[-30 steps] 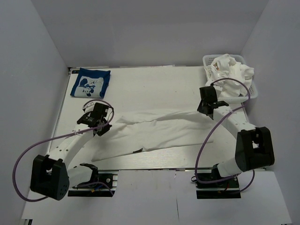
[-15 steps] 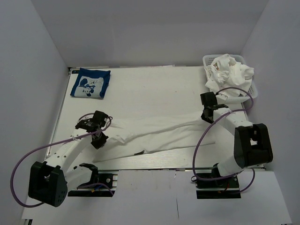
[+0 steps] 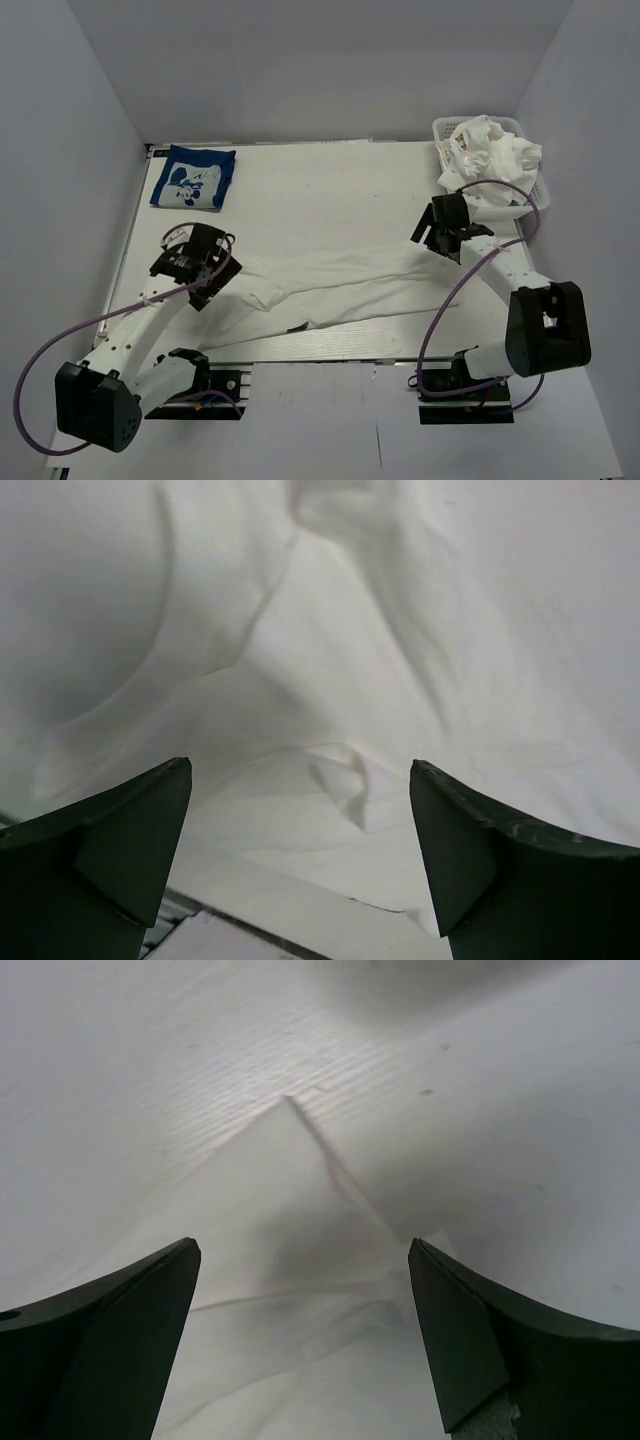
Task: Fold and stack the t-shirts
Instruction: Fold the other side of the tshirt into a rectangle, then rotate the tshirt 90 degrees
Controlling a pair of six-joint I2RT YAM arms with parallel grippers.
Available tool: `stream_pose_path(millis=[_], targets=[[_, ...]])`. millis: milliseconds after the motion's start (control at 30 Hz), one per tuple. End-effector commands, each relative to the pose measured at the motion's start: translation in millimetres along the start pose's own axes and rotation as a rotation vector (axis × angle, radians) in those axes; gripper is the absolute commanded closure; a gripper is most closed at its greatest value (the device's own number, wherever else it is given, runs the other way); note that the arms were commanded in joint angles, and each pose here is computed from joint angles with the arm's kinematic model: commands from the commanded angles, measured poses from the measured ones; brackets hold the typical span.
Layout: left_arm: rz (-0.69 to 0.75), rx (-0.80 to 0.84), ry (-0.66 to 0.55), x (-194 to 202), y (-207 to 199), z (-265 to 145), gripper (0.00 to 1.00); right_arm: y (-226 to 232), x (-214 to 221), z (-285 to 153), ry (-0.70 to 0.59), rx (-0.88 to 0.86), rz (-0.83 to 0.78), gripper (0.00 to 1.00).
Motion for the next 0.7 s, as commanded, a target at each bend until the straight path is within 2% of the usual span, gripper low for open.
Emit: stream_pose_path(millis=[0, 67, 167, 267, 367, 467, 500, 533, 567, 600, 633, 667], targets=[[0.059, 0.197, -0.007, -6.2, -49.5, 17.4, 0.00, 41.2, -3.6, -12.6, -0.037, -0.266, -0.045, 0.10], [0.102, 0.192, 0.026, -1.0, -58.7, 34.6, 0.00, 52.4, -2.2, -12.9, -0.060, -0.338, -0.077, 0.10], [0.164, 0.111, 0.101, 4.7, -75.5, 68.6, 0.00, 65.1, 13.5, -7.5, 0.016, -0.399, -0.102, 0.10], [0.205, 0.007, 0.160, 10.5, -83.5, 101.1, 0.00, 63.3, 29.6, 4.0, 0.078, -0.369, -0.102, 0.10], [0.228, -0.023, 0.168, 10.1, -95.4, 123.1, 0.00, 49.7, 49.9, 10.5, 0.126, -0.311, -0.102, 0.10], [0.226, -0.047, 0.167, 3.0, -115.4, 159.3, 0.00, 26.6, 89.8, 10.1, 0.202, -0.266, -0.120, 0.10], [0.210, 0.002, 0.132, -12.6, -144.5, 163.2, 0.00, 26.9, 102.2, 5.7, 0.245, -0.282, -0.124, 0.10], [0.241, -0.039, 0.150, -8.2, -149.2, 188.3, 0.00, 31.3, 109.9, -2.7, 0.256, -0.317, -0.143, 0.10], [0.280, -0.040, 0.137, -9.8, -166.3, 196.1, 0.00, 24.8, 127.7, -5.9, 0.301, -0.322, -0.167, 0.10], [0.269, 0.047, 0.047, -41.3, -220.3, 191.1, 0.00, 27.5, 136.2, -12.3, 0.328, -0.351, -0.182, 0.10], [0.293, 0.082, 0.048, -39.5, -244.6, 196.7, 0.00, 35.0, 155.0, -24.9, 0.362, -0.392, -0.245, 0.10], [0.326, 0.074, 0.094, -24.4, -253.3, 235.4, 0.00, 35.8, 167.1, -37.8, 0.402, -0.438, -0.271, 0.10]])
Point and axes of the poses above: each gripper's point midway between its finger pads, its own z axis out along the fingers, its own y axis along the line the jaws close on, x = y × z, the point moved 4 cm from there along -z, back along the fingers, and after that the axes turned 1 degree about z, right-handed, at the moved point
